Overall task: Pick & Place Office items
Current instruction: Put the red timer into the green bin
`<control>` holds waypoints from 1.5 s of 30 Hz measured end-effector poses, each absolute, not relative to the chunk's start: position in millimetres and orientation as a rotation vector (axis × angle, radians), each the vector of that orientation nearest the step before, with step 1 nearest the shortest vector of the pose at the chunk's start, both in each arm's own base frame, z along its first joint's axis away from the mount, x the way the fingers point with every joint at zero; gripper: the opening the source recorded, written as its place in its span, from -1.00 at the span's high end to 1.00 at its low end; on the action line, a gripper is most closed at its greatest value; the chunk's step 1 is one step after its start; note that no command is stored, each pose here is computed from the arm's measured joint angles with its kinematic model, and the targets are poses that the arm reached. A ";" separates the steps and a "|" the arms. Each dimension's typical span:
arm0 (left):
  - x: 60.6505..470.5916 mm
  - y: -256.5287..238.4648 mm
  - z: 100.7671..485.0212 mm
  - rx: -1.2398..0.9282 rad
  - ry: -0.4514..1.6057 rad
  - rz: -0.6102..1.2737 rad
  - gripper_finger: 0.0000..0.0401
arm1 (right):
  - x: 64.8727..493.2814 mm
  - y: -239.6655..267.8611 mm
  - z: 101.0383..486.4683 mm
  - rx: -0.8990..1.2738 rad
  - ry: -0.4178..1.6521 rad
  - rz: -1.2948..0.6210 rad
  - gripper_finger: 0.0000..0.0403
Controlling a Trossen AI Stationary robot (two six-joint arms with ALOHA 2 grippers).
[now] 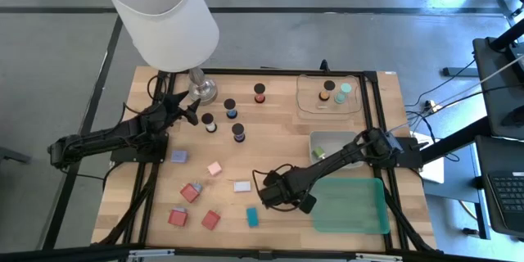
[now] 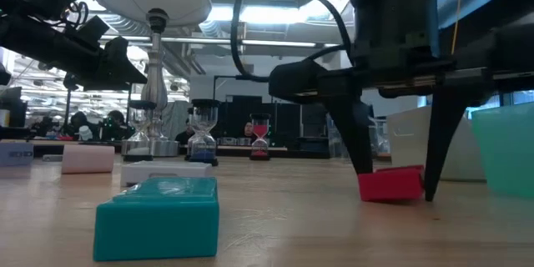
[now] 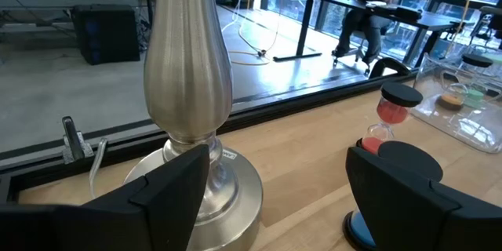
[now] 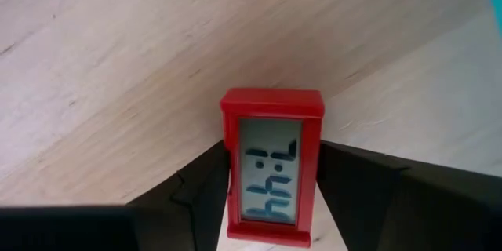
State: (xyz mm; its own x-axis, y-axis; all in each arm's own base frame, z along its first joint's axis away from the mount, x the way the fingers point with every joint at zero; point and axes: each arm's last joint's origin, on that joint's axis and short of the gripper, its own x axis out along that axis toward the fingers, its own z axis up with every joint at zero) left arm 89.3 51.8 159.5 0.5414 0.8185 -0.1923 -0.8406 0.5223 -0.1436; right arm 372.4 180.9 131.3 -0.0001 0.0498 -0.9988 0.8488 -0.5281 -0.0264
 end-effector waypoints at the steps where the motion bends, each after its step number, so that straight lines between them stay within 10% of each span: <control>1: 89.4 51.8 159.5 -0.230 0.105 0.995 -0.48 | 372.6 180.9 130.7 1.640 0.948 -1.596 0.08; 28: 89.4 51.8 159.5 -0.230 0.105 0.995 -0.48 | 377.7 180.2 196.2 1.467 0.720 -1.638 0.16; 45: 89.5 51.8 159.9 -0.231 0.101 0.995 -0.48 | 298.7 214.9 259.3 1.555 0.405 -1.773 0.21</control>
State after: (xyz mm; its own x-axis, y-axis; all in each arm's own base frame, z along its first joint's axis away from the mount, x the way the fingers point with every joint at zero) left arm 89.5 51.8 159.9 0.5421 0.8188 -0.1890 -0.8401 0.5223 -0.1465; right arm 298.7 214.9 259.3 -0.0009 -0.3137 -0.9495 0.6951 -0.6828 0.2249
